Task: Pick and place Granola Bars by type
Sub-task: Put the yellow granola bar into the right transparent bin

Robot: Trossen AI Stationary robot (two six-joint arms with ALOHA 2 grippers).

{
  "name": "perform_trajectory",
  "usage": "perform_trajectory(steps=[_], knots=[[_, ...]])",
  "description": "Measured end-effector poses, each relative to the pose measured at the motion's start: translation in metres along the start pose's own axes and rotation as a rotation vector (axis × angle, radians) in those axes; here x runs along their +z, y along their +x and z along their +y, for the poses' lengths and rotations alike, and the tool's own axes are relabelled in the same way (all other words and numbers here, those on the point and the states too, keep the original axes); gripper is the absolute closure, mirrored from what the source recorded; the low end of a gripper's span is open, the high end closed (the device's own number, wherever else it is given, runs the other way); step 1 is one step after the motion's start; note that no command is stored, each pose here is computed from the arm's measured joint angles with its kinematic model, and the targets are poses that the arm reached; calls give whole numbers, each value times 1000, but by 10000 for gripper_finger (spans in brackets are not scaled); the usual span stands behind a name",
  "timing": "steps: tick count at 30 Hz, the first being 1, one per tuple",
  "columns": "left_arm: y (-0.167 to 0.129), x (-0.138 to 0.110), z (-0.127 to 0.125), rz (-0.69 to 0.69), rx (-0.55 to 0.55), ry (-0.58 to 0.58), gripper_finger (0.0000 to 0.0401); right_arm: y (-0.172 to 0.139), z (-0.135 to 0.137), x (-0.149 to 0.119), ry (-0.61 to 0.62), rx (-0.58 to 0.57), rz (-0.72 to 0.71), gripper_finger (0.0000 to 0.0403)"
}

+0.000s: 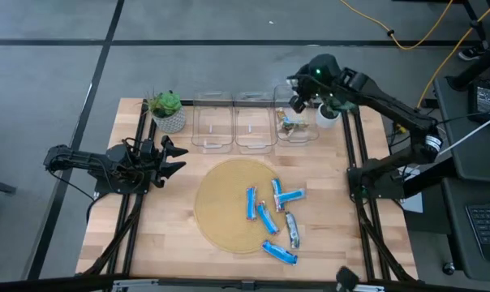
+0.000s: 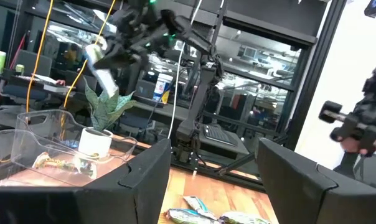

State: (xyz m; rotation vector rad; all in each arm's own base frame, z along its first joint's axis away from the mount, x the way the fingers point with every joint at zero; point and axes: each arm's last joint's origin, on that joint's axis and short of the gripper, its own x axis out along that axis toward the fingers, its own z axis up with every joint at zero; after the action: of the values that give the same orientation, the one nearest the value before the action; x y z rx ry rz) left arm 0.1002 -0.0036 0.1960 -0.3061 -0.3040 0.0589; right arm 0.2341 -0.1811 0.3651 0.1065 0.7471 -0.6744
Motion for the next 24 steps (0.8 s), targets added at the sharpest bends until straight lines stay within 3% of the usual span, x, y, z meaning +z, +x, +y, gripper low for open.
perform_trajectory(steps=[6,10,14,24], knots=[[0,0,0,0,0,0,175,33,-13,-15,29,41,-9,382],[0,0,0,0,0,0,175,52,-17,-24,51,57,-1,372],[0,0,0,0,0,0,175,74,-19,-38,61,55,73,361],[0,0,0,0,0,0,175,116,-17,-71,77,72,260,376]])
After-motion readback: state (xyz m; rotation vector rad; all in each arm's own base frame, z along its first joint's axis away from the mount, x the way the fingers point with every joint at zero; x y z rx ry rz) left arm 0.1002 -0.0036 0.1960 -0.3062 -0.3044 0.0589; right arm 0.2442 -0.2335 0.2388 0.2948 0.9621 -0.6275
